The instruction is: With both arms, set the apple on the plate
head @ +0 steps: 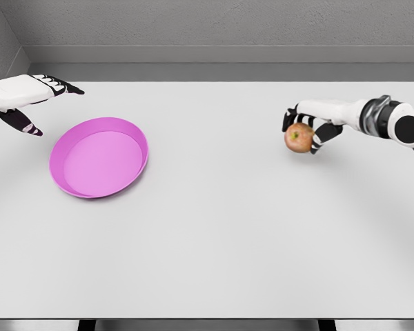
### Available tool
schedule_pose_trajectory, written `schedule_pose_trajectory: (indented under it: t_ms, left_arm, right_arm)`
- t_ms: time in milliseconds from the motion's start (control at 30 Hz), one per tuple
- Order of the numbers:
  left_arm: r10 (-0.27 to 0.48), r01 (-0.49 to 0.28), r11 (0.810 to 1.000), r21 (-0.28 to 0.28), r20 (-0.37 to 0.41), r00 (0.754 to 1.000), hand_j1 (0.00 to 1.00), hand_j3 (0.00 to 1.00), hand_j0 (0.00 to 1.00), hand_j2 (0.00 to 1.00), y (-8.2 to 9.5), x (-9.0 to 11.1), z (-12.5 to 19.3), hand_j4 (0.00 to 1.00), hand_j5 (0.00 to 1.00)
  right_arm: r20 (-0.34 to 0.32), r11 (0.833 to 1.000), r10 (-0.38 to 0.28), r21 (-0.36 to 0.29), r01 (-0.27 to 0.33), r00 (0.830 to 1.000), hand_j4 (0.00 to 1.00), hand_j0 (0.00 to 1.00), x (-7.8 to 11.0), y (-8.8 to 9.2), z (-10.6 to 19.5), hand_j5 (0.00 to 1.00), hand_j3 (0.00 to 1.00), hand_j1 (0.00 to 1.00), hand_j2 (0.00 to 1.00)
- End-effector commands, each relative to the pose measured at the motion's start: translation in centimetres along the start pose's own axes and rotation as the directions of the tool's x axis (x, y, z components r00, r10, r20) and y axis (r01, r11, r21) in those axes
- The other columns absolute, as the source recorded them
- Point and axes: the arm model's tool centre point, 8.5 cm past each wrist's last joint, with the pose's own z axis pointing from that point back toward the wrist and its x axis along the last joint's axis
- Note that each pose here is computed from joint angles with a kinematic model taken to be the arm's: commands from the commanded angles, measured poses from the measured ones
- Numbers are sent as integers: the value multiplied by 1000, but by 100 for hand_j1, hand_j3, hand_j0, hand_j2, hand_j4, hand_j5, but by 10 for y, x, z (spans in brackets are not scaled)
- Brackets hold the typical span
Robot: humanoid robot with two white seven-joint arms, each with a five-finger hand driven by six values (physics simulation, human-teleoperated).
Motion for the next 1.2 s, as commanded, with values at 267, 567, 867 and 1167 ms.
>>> schedule_pose_trajectory:
  t_ms: [267,567,867,1167]
  left_arm:
    - [6,-6,1000,6,-3,1000,100,100,100,100,1,-1,2,100,100]
    - [6,-6,1000,9,-2,1000,100,100,100,100,2,-1,2,100,100]
    - [4,-4,1000,10,-4,1000,100,100,100,100,2,-1,2,100,100]
    - [4,-4,1000,9,-4,1000,100,100,100,100,2,-1,2,100,100]
  right_arm:
    - [184,998,69,-23,-66,980,47,47,70,1,-8,47,47,47,47]
    - [299,996,89,-15,-88,950,48,48,117,11,-22,48,48,48,48]
    - [354,995,88,8,-97,931,47,47,145,20,-35,47,47,47,47]
    - [357,994,97,6,-106,929,100,100,150,17,-38,100,100,100,100]
